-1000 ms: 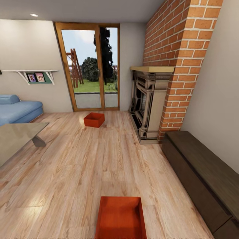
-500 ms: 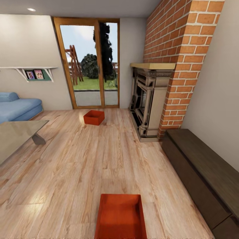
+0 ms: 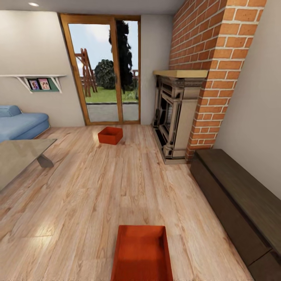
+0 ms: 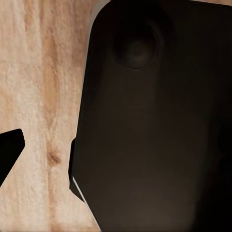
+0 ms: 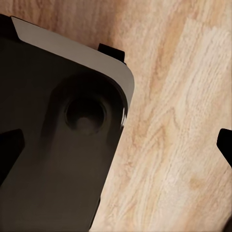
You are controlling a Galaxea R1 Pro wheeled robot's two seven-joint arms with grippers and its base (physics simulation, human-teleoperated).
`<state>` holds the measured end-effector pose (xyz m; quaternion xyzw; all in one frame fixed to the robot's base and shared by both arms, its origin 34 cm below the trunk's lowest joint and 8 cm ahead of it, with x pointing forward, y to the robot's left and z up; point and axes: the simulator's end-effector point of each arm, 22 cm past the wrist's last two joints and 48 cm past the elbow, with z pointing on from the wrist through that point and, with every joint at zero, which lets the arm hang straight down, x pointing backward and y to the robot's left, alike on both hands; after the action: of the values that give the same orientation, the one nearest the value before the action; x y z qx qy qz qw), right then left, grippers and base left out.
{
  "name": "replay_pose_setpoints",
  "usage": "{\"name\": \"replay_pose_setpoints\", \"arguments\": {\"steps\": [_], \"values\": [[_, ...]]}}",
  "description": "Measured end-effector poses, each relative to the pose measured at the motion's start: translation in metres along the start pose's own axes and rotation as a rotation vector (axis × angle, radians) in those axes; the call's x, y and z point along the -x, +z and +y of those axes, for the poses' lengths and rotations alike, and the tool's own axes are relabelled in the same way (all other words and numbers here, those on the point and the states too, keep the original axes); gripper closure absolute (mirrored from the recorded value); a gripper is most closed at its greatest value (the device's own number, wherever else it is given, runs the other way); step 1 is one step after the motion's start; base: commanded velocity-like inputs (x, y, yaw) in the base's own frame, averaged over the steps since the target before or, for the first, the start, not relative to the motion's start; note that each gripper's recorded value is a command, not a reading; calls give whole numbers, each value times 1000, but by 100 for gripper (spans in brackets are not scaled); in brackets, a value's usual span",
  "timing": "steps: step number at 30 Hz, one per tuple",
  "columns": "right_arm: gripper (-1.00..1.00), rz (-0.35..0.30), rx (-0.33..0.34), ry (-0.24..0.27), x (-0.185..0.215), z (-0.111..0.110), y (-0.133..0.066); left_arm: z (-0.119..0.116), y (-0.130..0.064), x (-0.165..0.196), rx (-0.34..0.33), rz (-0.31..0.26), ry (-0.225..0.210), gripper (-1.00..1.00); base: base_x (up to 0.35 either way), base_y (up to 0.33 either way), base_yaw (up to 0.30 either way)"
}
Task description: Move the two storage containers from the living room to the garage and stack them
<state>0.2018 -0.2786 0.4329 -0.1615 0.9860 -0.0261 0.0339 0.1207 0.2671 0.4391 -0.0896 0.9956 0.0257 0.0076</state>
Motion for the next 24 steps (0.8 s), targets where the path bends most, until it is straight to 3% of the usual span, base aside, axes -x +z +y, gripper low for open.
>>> {"name": "replay_pose_setpoints", "arguments": {"steps": [24], "values": [[-100,36,11,-2,-14,4,1,3,-1,-14,7,36,2,-100,0,0,0]]}}
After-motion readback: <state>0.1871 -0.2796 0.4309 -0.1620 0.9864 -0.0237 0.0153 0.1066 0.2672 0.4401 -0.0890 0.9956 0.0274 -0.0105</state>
